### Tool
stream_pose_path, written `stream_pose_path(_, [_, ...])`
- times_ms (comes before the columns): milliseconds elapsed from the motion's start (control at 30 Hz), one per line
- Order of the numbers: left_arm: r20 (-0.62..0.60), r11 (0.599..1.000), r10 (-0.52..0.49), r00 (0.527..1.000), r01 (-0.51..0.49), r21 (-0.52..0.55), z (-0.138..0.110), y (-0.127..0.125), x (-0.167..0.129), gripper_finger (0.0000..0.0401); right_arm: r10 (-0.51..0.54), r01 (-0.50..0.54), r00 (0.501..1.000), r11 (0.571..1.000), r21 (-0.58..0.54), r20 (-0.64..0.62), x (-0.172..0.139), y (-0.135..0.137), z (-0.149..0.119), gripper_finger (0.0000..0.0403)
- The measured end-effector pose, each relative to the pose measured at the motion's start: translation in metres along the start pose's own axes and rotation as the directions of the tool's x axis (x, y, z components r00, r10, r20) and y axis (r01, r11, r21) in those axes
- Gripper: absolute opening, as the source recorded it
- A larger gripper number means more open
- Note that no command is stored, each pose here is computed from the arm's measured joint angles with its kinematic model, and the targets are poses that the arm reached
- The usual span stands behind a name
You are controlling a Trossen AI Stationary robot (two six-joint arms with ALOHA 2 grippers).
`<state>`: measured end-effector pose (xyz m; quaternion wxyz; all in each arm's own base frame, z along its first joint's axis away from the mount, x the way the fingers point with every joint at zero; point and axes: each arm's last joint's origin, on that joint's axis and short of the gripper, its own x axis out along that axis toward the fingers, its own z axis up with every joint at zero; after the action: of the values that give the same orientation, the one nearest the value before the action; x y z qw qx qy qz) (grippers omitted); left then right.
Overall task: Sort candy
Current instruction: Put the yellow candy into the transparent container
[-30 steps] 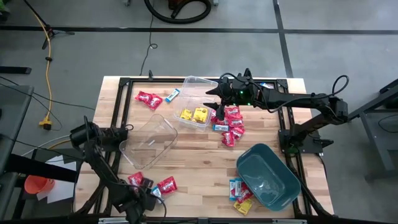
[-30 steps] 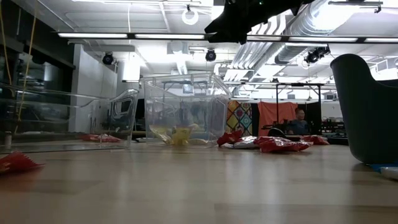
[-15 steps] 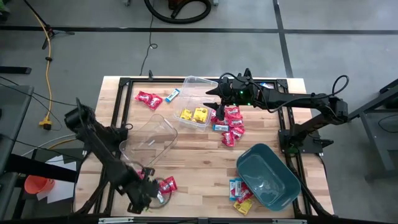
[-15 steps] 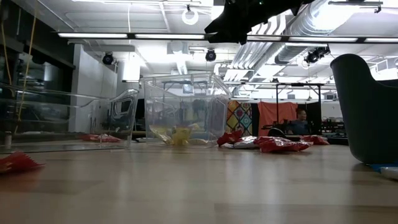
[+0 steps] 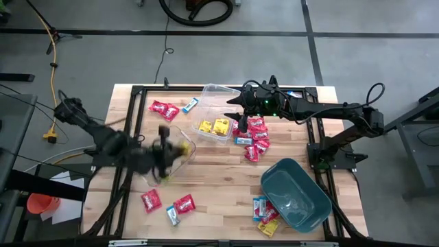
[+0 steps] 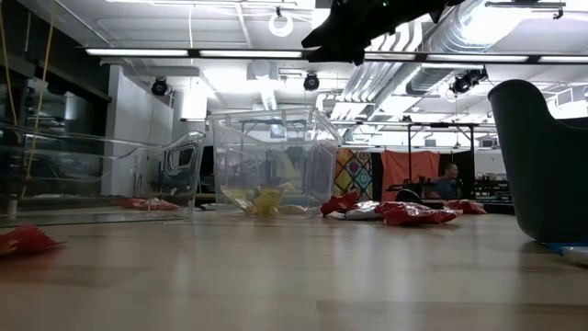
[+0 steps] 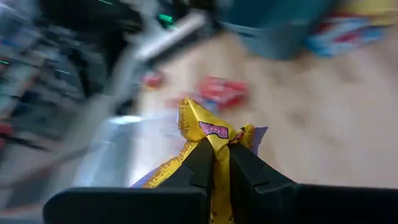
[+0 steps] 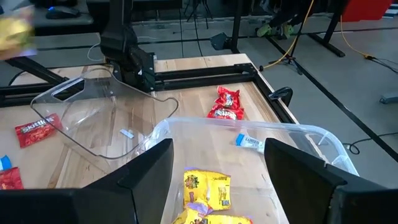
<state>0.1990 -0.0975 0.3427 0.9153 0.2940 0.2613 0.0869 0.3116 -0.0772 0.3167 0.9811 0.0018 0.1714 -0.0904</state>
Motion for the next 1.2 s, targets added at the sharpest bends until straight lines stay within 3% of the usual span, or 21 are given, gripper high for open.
stream_pose_path(133, [0.064, 1.000, -0.015, 0.998, 0.014, 0.014, -0.020, 0.025, 0.034, 0.0013, 0.000, 0.000, 1.000, 1.000, 0.000, 0.005, 0.000, 0.000, 0.000, 0.0250])
stream_pose_path(267, [0.163, 0.999, -0.013, 0.987, 0.019, -0.037, -0.061, 0.044, 0.076, 0.0013, 0.000, 0.000, 1.000, 1.000, 0.000, 0.004, 0.000, 0.000, 0.000, 0.0250])
stream_pose_path(433, [0.292, 0.978, 0.161, 0.943, -0.114, -0.173, -0.106, 0.072, 0.105, 0.0013, 0.000, 0.000, 1.000, 1.000, -0.001, 0.004, 0.000, 0.000, 0.000, 0.0250])
stream_pose_path(533, [0.359, 0.944, 0.267, 0.894, -0.168, -0.285, -0.117, 0.091, 0.111, 0.0013, -0.006, 0.006, 1.000, 1.000, -0.008, 0.004, 0.000, -0.002, 0.000, 0.0250])
stream_pose_path(600, [0.359, 0.925, 0.292, 0.887, -0.167, -0.341, -0.123, 0.100, 0.116, 0.0018, -0.011, 0.011, 1.000, 1.000, -0.006, 0.004, 0.000, -0.004, 0.000, 0.0250])
stream_pose_path(967, [0.343, 0.911, 0.190, 0.920, -0.035, -0.411, -0.120, 0.105, 0.164, 0.0117, -0.026, 0.026, 1.000, 1.000, 0.018, 0.003, -0.001, -0.009, 0.000, 0.0250])
stream_pose_path(1200, [0.287, 0.911, 0.215, 0.934, -0.086, -0.404, -0.103, 0.106, 0.170, 0.0184, -0.029, 0.028, 0.999, 0.999, 0.014, 0.022, -0.016, -0.008, 0.007, 0.0250])
